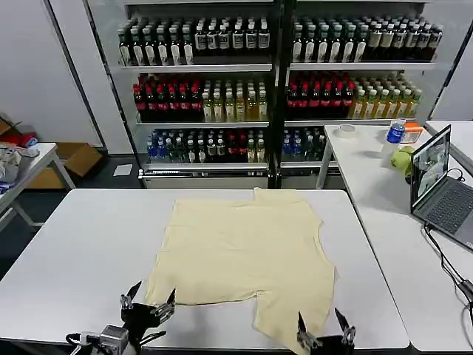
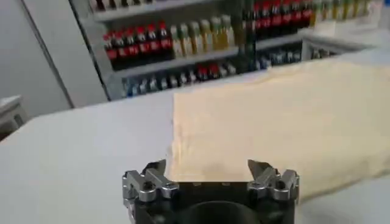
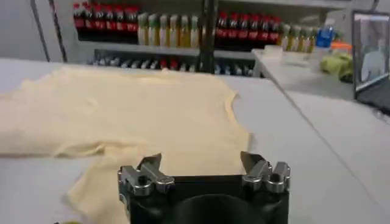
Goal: Fold and organize the clothes.
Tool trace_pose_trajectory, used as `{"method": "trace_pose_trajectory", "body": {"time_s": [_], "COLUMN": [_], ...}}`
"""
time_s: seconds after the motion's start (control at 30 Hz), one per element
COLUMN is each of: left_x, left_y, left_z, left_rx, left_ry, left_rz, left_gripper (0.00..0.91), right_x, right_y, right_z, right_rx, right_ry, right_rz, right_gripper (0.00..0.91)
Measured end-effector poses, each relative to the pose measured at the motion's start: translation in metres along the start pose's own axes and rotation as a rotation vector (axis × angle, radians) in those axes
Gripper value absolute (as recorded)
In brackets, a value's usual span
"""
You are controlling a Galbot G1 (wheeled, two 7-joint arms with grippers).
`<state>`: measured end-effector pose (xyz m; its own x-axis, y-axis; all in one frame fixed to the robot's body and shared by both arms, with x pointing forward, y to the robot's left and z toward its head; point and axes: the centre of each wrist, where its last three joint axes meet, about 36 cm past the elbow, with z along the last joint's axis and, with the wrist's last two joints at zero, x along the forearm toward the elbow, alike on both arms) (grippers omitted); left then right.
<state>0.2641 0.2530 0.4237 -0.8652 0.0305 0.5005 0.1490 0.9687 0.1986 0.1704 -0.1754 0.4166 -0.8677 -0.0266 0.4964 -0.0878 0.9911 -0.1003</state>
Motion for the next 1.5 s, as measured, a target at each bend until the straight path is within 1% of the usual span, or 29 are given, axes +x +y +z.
{"method": "trace_pose_trajectory", "body": {"time_s": [0.23,0.5,0.53,0.57,0.6,0.63,0.67,0.7,1.03,1.27,1.5], "left_x": [-0.006,-0.014,-0.015,-0.015,-0.016,-0.016,-0.017,-0.017,-0.020,-0.021,-0.017], "left_y": [0.007,0.010,0.010,0.010,0.010,0.010,0.010,0.009,0.006,0.007,0.009], "left_z": [0.003,0.004,0.004,0.004,0.004,0.005,0.006,0.006,0.009,0.011,0.007], "left_rx": [-0.008,0.030,0.036,0.042,0.047,0.051,0.056,0.061,0.088,0.094,0.113], "left_ry": [0.041,0.065,0.066,0.068,0.070,0.074,0.078,0.082,0.098,0.103,0.096], "left_rz": [-0.005,0.000,-0.001,-0.002,-0.002,0.000,0.002,0.003,0.023,0.033,0.043], "left_gripper": [0.907,0.907,0.877,0.746,0.212,0.050,0.010,0.010,0.010,0.010,0.010], "right_x": [0.001,-0.001,-0.002,-0.002,-0.002,-0.002,-0.002,-0.002,-0.002,-0.001,0.005], "right_y": [0.010,0.018,0.019,0.019,0.020,0.021,0.021,0.021,0.020,0.020,0.017], "right_z": [0.008,0.012,0.013,0.014,0.014,0.015,0.015,0.016,0.016,0.015,0.011], "right_rx": [-0.005,-0.022,-0.025,-0.028,-0.031,-0.035,-0.038,-0.041,-0.058,-0.086,-0.099], "right_ry": [0.030,0.050,0.052,0.054,0.057,0.059,0.063,0.065,0.081,0.086,0.070], "right_rz": [-0.015,-0.023,-0.021,-0.022,-0.024,-0.025,-0.026,-0.027,-0.034,-0.043,-0.047], "right_gripper": [0.907,0.907,0.846,0.756,0.655,0.373,0.020,0.000,0.000,0.000,0.000]}}
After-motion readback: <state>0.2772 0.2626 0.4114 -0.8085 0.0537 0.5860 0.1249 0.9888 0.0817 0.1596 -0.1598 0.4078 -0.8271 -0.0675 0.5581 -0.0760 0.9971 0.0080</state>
